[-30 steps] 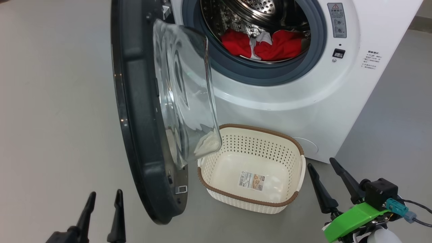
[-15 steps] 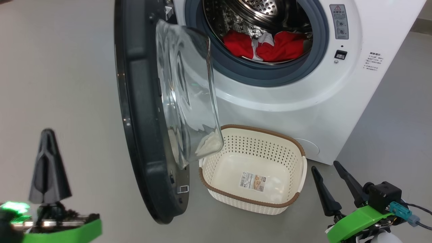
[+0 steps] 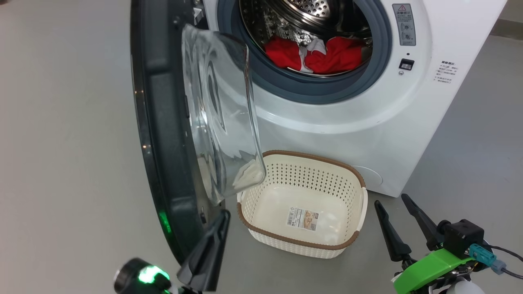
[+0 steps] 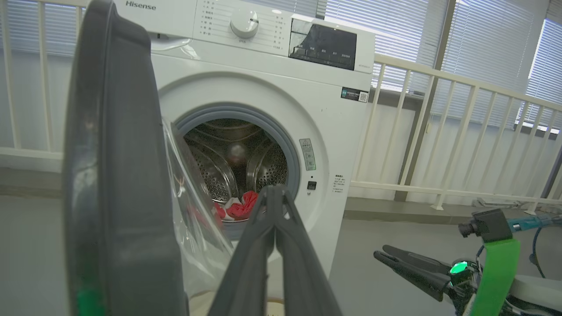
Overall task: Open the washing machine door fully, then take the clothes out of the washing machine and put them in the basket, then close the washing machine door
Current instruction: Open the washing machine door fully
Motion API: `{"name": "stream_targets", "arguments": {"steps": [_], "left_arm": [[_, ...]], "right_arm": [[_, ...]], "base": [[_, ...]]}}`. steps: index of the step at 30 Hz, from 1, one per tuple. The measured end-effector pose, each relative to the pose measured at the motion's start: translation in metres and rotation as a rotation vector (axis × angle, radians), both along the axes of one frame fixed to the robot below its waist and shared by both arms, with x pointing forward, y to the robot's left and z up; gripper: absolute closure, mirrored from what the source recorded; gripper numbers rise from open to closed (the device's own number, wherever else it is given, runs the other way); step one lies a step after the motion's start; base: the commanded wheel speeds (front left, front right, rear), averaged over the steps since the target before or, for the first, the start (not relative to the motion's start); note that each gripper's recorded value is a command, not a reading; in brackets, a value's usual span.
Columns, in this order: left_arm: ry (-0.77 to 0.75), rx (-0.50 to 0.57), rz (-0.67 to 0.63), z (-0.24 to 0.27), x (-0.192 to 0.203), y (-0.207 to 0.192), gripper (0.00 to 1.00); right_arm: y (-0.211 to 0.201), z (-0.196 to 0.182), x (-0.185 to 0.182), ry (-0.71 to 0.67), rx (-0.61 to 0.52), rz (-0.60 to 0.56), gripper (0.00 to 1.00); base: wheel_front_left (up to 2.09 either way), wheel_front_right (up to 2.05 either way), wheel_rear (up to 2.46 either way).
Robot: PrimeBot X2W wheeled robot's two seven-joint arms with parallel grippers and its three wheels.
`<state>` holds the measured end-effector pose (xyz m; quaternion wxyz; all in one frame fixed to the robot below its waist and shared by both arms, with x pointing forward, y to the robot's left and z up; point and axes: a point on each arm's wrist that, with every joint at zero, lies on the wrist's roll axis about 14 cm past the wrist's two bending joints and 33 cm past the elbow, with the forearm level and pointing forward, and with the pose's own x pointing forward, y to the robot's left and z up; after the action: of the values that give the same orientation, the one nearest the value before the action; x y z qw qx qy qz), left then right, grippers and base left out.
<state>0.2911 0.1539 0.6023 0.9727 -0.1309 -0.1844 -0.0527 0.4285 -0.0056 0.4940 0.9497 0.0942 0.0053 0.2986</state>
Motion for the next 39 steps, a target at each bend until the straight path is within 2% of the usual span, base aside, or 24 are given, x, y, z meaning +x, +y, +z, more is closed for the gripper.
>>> {"name": "stream_targets", "arguments": {"steps": [8,23,39], "left_arm": [[0.226,-0.042,-0.010,-0.069,0.004,0.003,1.00],[0.325,-0.066,0.070,-0.100,0.008,0.030,1.00],[0.351,-0.054,0.359,-0.101,-0.004,0.115,1.00]], "right_arm": [[0.003,-0.002,-0.001,0.006,-0.001,0.009,0.00],[0.002,-0.006,0.000,0.015,0.002,0.007,0.00],[0.007,-0.017,0.003,0.032,-0.010,0.021,0.00]], "base": [[0.00,0.00,0.00],[0.00,0.00,0.00],[0.00,0.00,0.00]]}}
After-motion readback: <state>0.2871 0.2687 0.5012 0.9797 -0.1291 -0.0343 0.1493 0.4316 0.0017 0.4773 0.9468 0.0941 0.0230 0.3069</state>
